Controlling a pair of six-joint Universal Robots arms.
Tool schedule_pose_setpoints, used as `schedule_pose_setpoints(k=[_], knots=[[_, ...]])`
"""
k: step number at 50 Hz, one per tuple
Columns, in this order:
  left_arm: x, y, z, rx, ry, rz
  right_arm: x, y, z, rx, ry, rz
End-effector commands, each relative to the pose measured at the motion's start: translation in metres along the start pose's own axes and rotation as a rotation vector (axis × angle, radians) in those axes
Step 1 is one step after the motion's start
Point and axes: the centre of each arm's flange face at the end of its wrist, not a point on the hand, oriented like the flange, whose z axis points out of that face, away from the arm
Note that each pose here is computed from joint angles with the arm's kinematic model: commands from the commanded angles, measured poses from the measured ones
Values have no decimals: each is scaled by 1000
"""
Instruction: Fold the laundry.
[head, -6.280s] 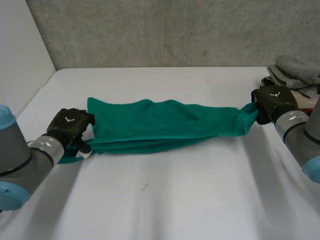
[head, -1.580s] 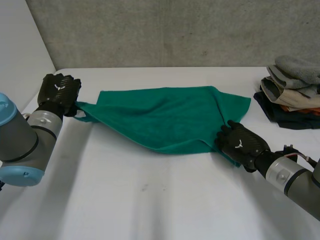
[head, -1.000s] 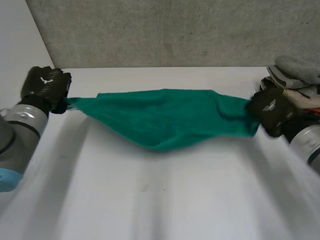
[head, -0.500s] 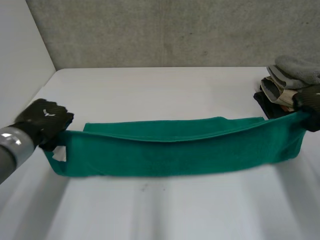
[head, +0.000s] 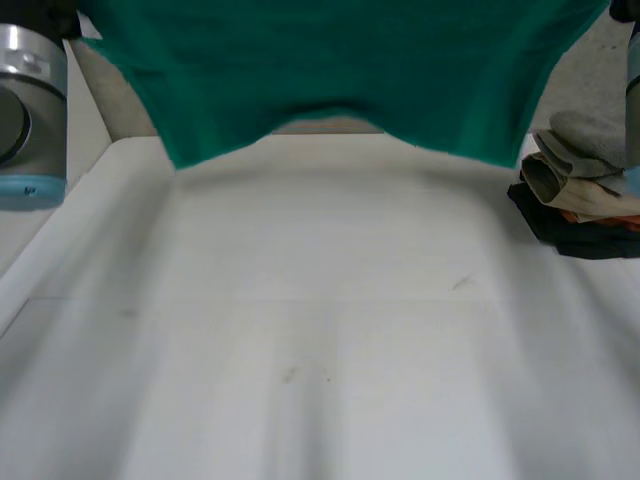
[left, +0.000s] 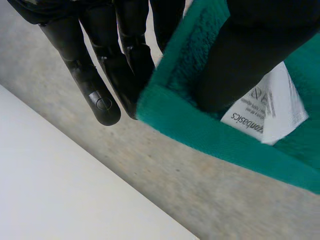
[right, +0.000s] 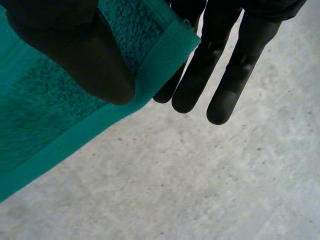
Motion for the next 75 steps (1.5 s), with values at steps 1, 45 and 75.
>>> schedule_pose_setpoints(k=[1,45,75], knots=[[36,40,-54,-202,184,-29,-32,37,-36,-173,-174,7],[57,79,-173,-643,713,11,-60,117,-165,-770,-650,-133],[136,96,-127,-495,519,-6,-118,153,-97,-502,-450,-110]])
